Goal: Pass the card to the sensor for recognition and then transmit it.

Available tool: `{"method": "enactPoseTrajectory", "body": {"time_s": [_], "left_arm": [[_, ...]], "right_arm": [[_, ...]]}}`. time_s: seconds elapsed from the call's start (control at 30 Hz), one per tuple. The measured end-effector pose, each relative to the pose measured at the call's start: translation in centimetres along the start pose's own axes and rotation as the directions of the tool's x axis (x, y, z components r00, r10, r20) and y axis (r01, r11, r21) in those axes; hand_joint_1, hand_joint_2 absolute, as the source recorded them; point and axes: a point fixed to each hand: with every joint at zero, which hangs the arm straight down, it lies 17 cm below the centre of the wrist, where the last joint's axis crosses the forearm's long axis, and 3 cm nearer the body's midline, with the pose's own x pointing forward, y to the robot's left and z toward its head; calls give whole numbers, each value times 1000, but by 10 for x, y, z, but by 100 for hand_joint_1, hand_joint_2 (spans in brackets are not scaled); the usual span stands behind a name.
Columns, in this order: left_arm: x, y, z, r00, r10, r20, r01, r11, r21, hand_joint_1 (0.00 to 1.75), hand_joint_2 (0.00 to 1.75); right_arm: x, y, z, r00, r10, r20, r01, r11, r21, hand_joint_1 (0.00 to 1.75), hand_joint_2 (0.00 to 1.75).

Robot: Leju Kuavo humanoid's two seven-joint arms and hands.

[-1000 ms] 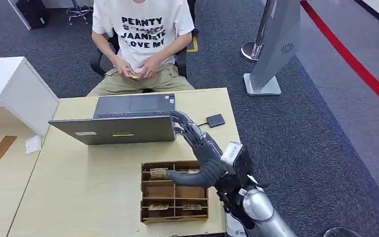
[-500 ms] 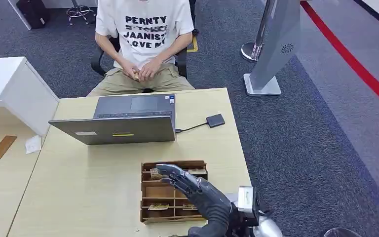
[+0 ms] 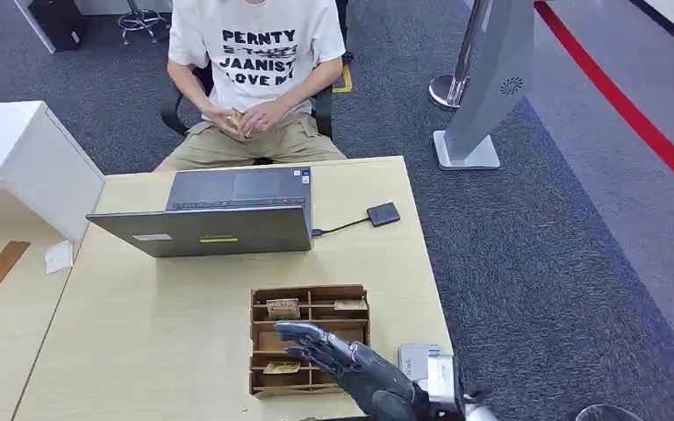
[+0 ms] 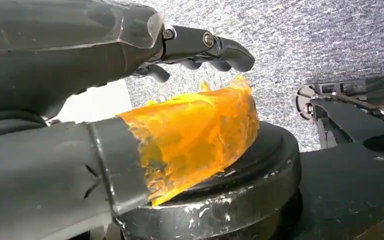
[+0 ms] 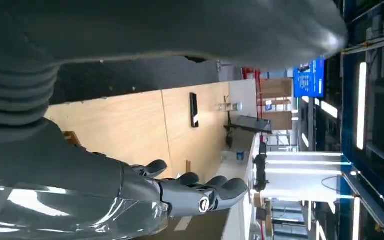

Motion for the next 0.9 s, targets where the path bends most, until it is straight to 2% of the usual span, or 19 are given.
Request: {"method": "enactPoseTrajectory", "body": {"time_s": [0.73, 0.77, 0.9], "left_arm": [[-1, -3, 1, 1000, -1, -3, 1, 1000, -17, 0, 0], [-1, -3, 1, 1000, -1, -3, 1, 1000, -17, 0, 0], [-1, -3, 1, 1000, -1, -4, 1, 1000, -18, 0, 0]], "right_arm": [[-12, 18, 22, 999, -34, -28, 34, 999, 23, 0, 0], [-12, 18, 23, 999, -35, -28, 35, 999, 22, 0, 175], [-14, 19, 27, 999, -34, -35, 34, 999, 13, 0, 175]]}}
